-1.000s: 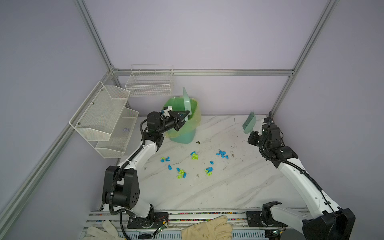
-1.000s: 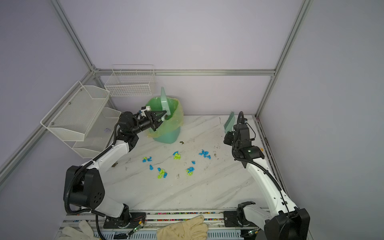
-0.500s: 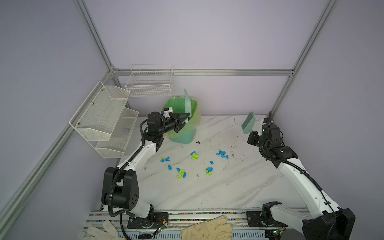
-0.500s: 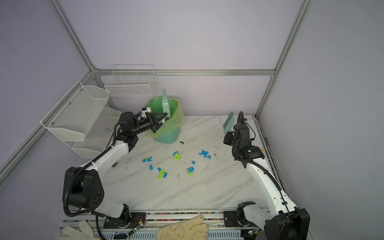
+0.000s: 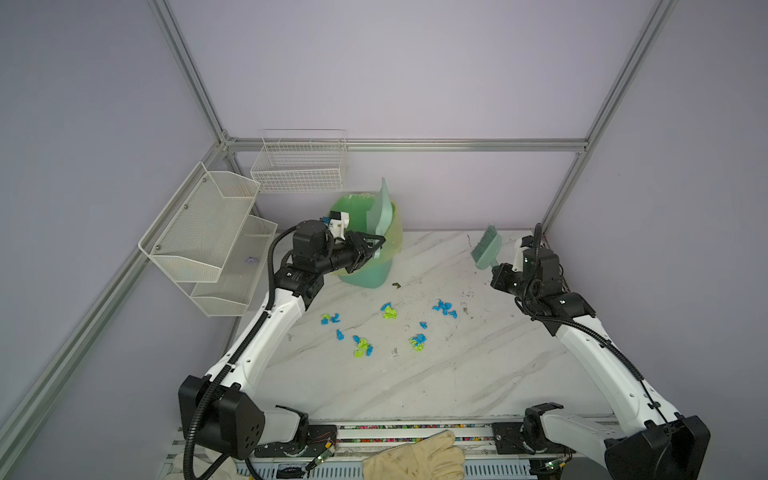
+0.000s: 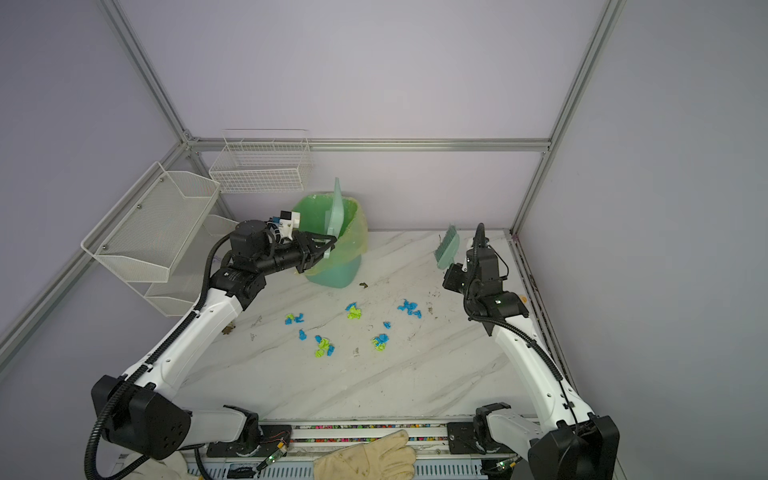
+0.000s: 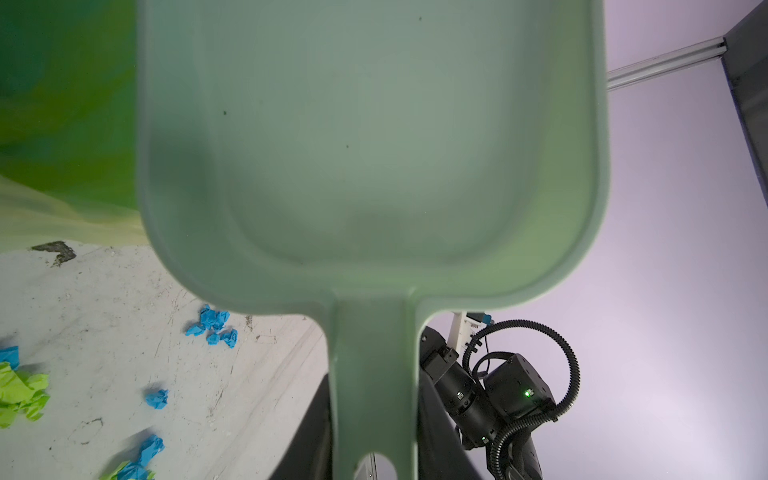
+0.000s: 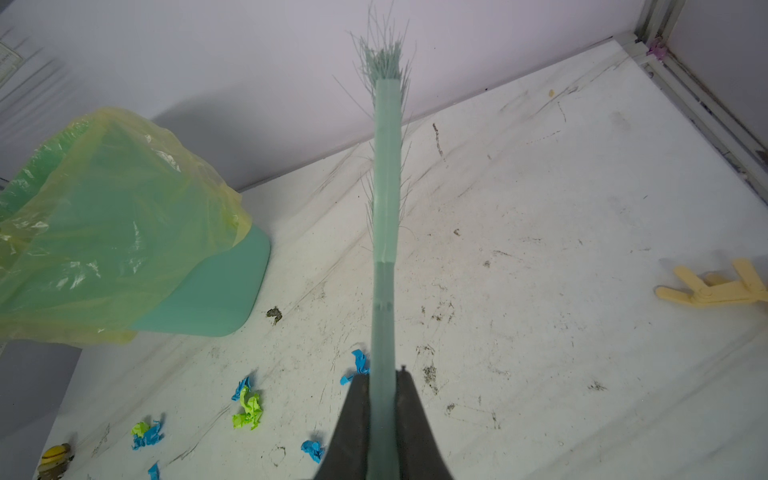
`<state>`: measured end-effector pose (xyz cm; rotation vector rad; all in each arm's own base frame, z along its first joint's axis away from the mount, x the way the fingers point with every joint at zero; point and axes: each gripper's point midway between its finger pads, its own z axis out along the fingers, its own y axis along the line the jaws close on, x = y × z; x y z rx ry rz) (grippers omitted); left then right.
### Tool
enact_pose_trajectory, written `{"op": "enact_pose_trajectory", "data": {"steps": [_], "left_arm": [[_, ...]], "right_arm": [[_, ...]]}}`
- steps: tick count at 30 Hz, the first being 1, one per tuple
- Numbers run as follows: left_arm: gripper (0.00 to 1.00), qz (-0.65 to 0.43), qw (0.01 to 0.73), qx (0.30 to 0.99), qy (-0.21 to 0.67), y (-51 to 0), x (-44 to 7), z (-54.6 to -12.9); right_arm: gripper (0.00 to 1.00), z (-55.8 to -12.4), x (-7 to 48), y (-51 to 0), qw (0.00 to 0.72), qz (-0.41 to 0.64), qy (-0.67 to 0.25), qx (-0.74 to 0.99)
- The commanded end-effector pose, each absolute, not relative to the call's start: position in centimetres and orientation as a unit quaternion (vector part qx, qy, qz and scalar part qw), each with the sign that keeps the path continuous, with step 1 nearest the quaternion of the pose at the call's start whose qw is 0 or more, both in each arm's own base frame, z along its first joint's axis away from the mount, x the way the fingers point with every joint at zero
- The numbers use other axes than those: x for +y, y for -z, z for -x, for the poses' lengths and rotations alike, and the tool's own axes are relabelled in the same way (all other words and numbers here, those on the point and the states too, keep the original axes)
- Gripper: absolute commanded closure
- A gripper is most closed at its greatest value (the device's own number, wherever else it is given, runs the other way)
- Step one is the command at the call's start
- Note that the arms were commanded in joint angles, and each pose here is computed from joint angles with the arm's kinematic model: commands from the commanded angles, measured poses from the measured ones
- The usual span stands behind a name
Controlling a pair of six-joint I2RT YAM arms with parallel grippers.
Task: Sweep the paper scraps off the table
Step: 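Lower the empty dustpan back to the table near the scraps with the left gripper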
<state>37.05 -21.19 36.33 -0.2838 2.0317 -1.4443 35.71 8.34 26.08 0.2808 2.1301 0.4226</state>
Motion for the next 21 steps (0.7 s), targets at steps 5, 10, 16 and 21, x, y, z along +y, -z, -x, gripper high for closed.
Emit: {"op": "enact_pose_trajectory", "data": {"steps": [5,10,16,21], "left_arm": [[0.99,0.050,0.382,0.787,0.482,-38.9,-21.1,-35.2],[0.99,0.032,0.385,0.808,0.445,-38.0,-22.1,-33.8],[0.98,-0.004,0.384,0.823,0.420,-37.4,-25.3,-30.8],[0.99,-0.025,0.388,0.836,0.389,-36.2,-26.8,-29.1]], "right_arm": [[1.00,-36.1,9.6,-27.5,0.463,-0.105,-0.209,0.855],[1.00,-35.9,10.2,-27.5,0.454,-0.099,-0.225,0.856],[1.00,-35.7,10.7,-27.1,0.444,-0.096,-0.238,0.859],[1.00,-35.3,11.3,-27.0,0.436,-0.090,-0.253,0.859]]}}
